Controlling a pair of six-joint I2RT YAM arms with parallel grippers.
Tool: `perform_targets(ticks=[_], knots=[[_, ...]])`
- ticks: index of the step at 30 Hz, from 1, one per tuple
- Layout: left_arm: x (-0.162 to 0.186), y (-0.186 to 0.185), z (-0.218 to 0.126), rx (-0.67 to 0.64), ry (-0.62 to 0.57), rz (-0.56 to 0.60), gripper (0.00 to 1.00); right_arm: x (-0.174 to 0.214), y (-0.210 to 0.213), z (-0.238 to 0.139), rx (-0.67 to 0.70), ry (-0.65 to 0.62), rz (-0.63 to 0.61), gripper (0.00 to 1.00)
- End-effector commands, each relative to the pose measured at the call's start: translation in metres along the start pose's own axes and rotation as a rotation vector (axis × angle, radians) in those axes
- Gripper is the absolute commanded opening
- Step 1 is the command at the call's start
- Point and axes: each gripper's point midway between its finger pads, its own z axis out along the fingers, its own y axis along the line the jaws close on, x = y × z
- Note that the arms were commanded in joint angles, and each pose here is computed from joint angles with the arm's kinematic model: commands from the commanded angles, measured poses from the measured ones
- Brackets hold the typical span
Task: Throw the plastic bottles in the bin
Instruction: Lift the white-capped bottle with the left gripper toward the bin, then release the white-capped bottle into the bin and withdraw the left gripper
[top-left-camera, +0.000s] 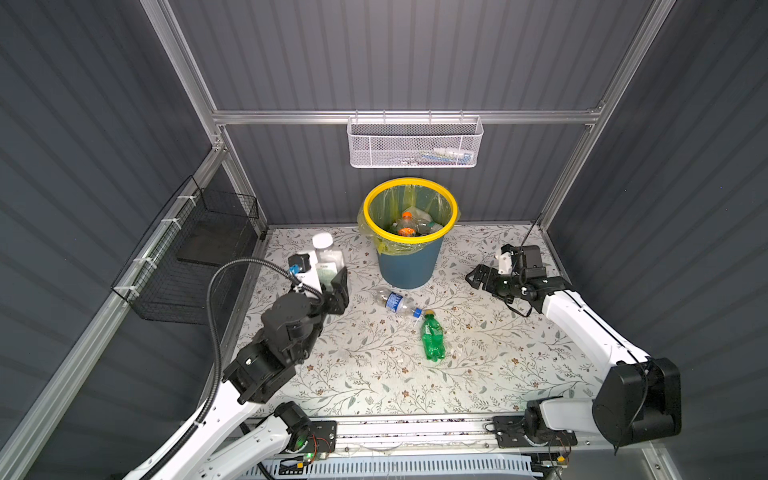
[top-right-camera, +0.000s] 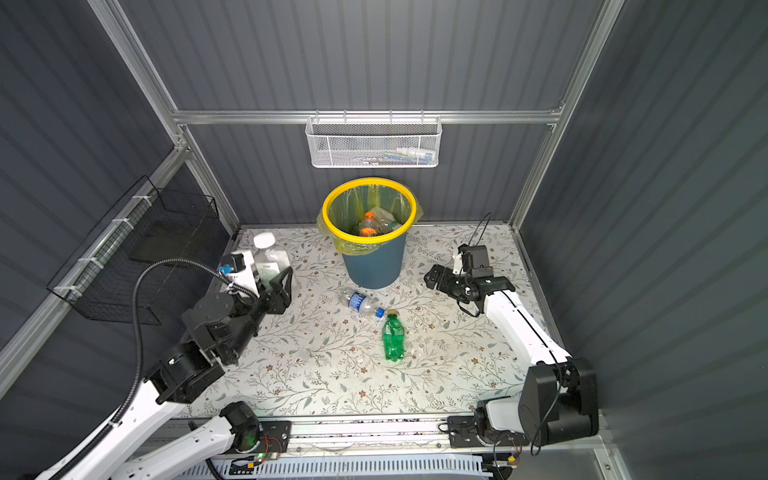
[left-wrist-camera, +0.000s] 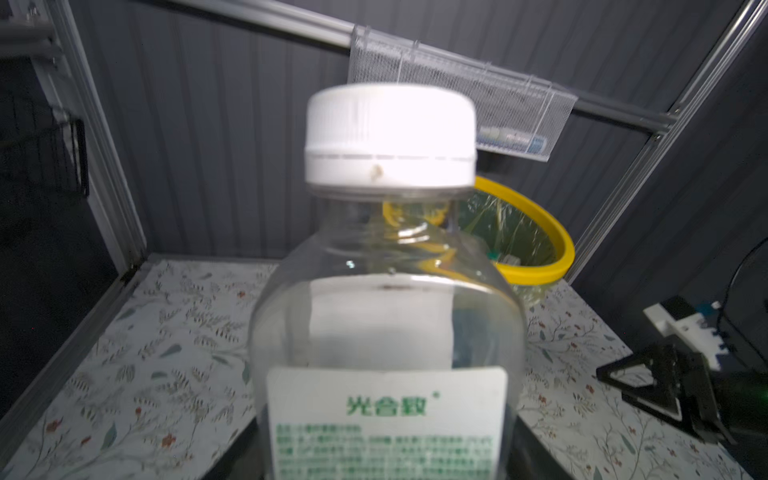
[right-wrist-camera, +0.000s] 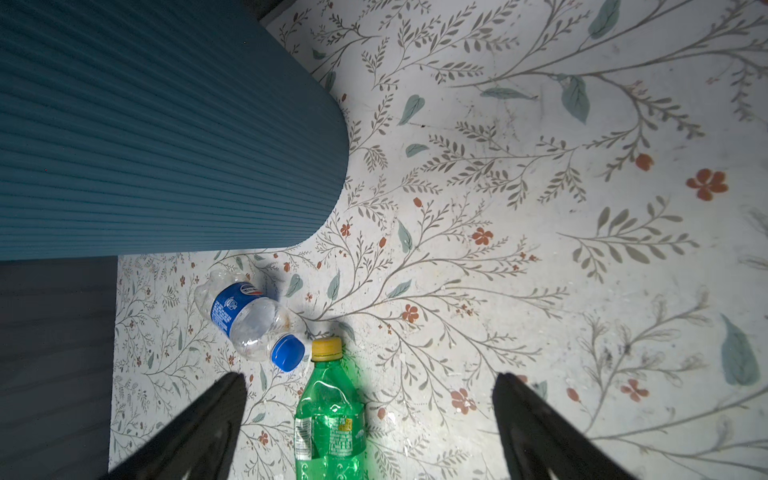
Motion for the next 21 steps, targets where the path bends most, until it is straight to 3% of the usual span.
perform_targets(ticks=[1, 4, 6, 8, 9, 12, 16, 21], knots=[[-0.078, -0.046, 0.047, 0.051, -0.115, 0.129, 0.51, 0.001, 0.011, 0.0, -0.03, -0.013, -0.002, 0.94], [-0.088, -0.085, 0.136, 0.112, 0.057, 0.102, 0.5, 0.004, 0.024, 0.005, -0.051, -0.011, -0.019, 0.94], [-0.088, -0.105, 0.178, 0.147, 0.156, 0.087, 0.67, 0.009, 0.03, 0.006, -0.059, 0.002, -0.024, 0.94], [-0.089, -0.111, 0.2, 0.139, 0.174, 0.081, 0.9, 0.014, 0.035, 0.005, -0.064, 0.003, -0.039, 0.94], [-0.09, -0.111, 0.203, 0.144, 0.171, 0.073, 0.99, 0.017, 0.036, 0.004, -0.063, 0.003, -0.045, 0.95], [-0.084, -0.104, 0.203, 0.132, 0.16, 0.065, 1.0, 0.027, 0.028, 0.005, -0.049, 0.011, -0.039, 0.95], [-0.099, -0.066, 0.169, 0.066, 0.071, 0.021, 1.0, 0.037, 0.021, 0.008, -0.038, 0.032, -0.038, 0.95], [-0.116, -0.023, 0.124, -0.047, 0.03, 0.071, 1.0, 0.041, 0.023, 0.014, -0.03, 0.063, -0.054, 0.95]])
